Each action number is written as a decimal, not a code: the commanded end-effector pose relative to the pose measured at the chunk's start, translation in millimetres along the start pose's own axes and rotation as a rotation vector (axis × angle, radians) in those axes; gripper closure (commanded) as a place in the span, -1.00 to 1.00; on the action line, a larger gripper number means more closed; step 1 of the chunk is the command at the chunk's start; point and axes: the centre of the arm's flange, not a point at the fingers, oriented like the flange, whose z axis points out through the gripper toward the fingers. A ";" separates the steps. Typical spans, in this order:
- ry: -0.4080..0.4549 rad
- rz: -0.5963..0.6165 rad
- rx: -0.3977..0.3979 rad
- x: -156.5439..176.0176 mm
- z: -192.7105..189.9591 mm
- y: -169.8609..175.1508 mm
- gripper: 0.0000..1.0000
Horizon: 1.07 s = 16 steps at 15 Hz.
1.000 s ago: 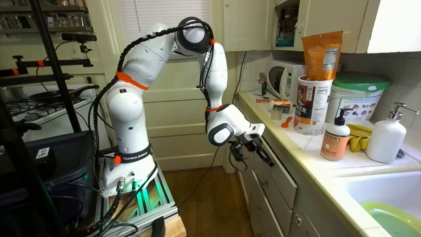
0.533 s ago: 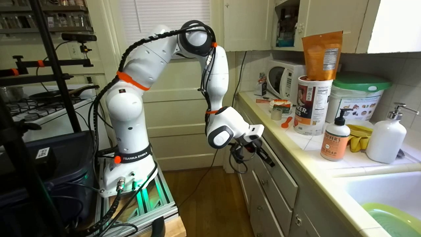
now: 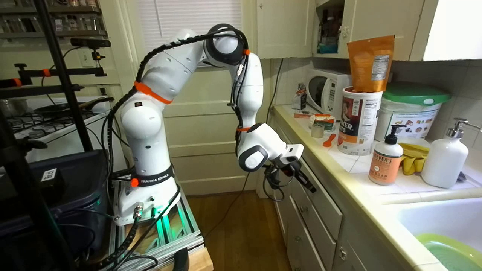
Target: Close the open drawer.
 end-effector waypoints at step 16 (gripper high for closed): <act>-0.258 -0.063 0.051 -19.1 -50.5 17.6 1.00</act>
